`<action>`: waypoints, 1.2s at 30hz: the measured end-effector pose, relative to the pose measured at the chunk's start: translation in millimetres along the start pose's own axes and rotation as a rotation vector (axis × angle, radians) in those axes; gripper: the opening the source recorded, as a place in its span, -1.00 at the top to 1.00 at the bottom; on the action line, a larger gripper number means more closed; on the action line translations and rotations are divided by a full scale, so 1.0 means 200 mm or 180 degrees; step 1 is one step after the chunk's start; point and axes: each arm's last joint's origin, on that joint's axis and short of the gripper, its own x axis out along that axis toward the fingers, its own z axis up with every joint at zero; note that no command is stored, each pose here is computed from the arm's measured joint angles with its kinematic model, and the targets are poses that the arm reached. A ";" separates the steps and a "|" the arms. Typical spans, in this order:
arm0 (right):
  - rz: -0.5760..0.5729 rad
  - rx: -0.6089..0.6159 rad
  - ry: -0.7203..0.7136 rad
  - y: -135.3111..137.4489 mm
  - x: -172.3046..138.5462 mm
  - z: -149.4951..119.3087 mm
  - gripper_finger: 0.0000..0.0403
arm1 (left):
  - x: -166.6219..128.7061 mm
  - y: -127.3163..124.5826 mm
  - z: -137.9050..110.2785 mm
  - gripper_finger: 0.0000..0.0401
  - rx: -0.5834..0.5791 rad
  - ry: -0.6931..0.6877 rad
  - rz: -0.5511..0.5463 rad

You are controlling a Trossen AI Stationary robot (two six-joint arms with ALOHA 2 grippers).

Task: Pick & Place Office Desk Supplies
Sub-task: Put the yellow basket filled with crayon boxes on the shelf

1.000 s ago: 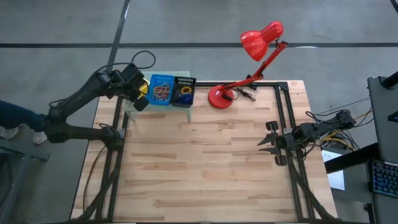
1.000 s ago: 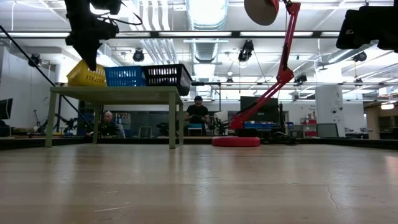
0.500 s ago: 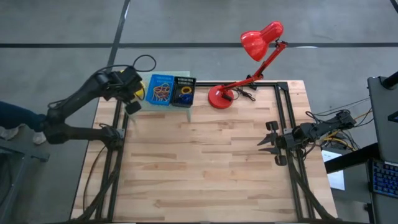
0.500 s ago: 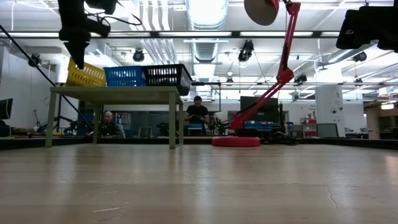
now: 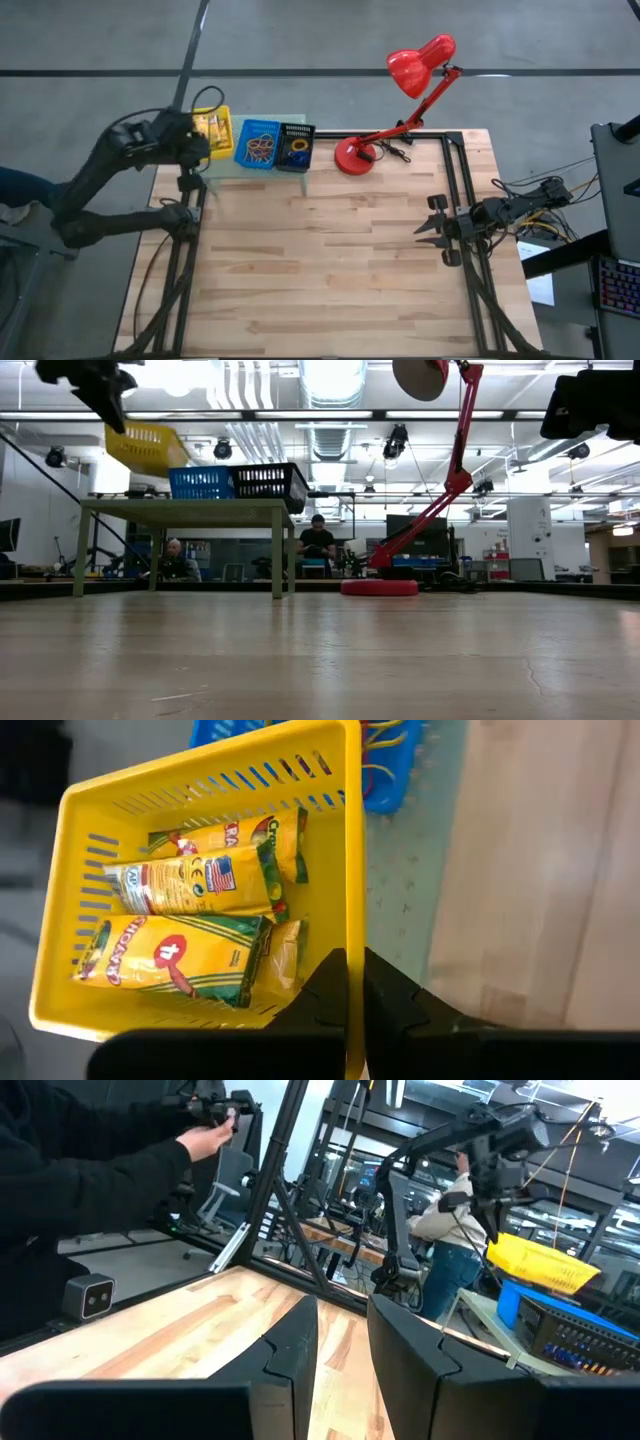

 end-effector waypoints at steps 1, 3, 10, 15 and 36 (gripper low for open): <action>0.0000 0.0000 0.0000 0.00 0.00 0.00 0.57 | -0.02 -0.01 -0.01 0.95 0.0084 -0.0046 -0.0004; 0.0000 0.0000 0.0000 0.00 0.00 0.00 0.57 | -0.04 -0.03 -0.04 0.95 0.0287 -0.0126 -0.0081; 0.0000 0.0000 0.0000 0.00 0.00 0.00 0.57 | -0.03 -0.05 -0.06 0.95 0.0330 -0.0096 -0.0254; 0.0000 0.0000 0.0000 0.00 0.00 0.00 0.57 | 0.02 -0.07 -0.07 0.95 0.0352 0.0036 -0.0340; -0.0001 0.0000 0.0000 0.00 0.00 0.00 0.57 | 0.26 -0.11 -0.07 0.95 0.0303 0.0241 -0.0224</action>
